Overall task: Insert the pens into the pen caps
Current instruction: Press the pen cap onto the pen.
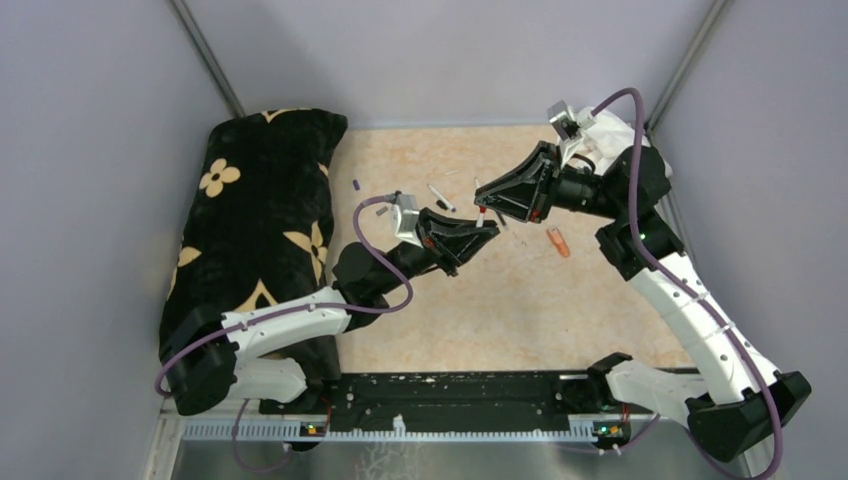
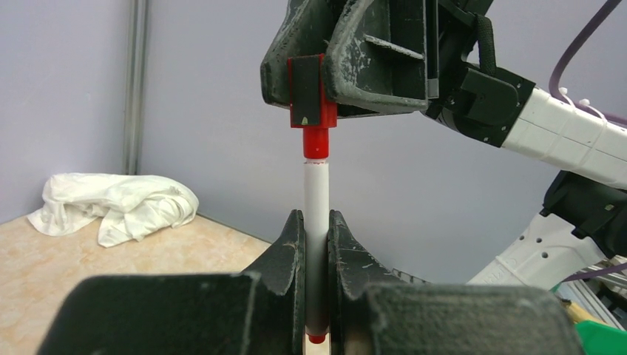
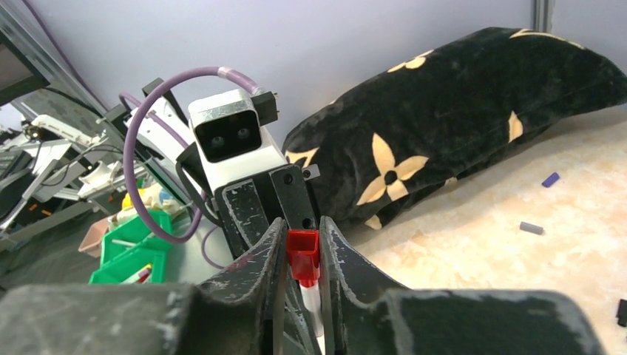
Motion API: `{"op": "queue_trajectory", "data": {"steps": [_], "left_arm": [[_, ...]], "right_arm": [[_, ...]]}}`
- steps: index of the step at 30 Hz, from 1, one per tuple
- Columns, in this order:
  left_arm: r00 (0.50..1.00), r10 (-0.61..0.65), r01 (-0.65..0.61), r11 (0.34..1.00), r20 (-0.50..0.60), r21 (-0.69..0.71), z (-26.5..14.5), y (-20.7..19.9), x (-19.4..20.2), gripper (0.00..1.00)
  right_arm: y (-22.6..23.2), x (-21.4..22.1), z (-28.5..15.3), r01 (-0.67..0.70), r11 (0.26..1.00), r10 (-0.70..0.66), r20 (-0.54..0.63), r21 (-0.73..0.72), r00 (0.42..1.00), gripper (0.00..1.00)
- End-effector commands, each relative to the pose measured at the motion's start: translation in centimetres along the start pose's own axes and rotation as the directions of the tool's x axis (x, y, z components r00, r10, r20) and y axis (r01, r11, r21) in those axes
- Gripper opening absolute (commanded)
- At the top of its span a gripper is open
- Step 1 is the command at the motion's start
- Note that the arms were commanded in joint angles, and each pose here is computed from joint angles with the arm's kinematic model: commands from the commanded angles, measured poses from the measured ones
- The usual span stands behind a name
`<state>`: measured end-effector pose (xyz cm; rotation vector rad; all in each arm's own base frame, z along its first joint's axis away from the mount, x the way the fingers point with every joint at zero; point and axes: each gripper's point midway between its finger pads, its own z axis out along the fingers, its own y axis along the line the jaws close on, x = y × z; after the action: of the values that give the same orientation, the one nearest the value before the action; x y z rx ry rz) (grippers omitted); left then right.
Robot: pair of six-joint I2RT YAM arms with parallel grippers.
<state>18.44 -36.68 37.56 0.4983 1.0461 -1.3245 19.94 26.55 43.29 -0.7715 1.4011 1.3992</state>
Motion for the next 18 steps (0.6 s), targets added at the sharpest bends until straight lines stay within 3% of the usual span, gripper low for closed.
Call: {"op": "queue_trajectory", "data": {"steps": [1, 3, 12, 15, 18], "left_arm": [[0.999, -0.020, 0.020, 1.000, 0.033, -0.001, 0.2, -0.1, -1.2, 0.00], [0.998, -0.038, 0.039, 0.999, 0.053, -0.029, 0.2, 0.3, -1.7, 0.00], [0.987, -0.091, 0.077, 0.992, 0.135, 0.102, 0.4, 1.6, -6.6, 0.00], [0.995, -0.026, 0.015, 0.993, 0.092, 0.119, 1.2, 2.1, -6.9, 0.00], [0.992, 0.129, -0.130, 0.988, 0.014, 0.087, 3.0, 3.4, -6.4, 0.00]], "right_arm": [[1.0, -1.8, -0.2, 0.064, 0.998, -0.063, 0.029, -0.018, 0.998, 0.11], [0.9, -1.5, -0.2, 0.059, 0.998, -0.059, 0.020, -0.017, 0.998, 0.00], [0.4, 3.7, -0.7, -0.118, 0.992, 0.113, -0.141, -0.030, 0.984, 0.00], [0.8, 5.6, -1.0, -0.161, 0.985, 0.148, -0.189, -0.055, 0.971, 0.00], [0.7, 7.2, -1.0, -0.215, 0.975, 0.199, -0.213, -0.053, 0.957, 0.00]]}}
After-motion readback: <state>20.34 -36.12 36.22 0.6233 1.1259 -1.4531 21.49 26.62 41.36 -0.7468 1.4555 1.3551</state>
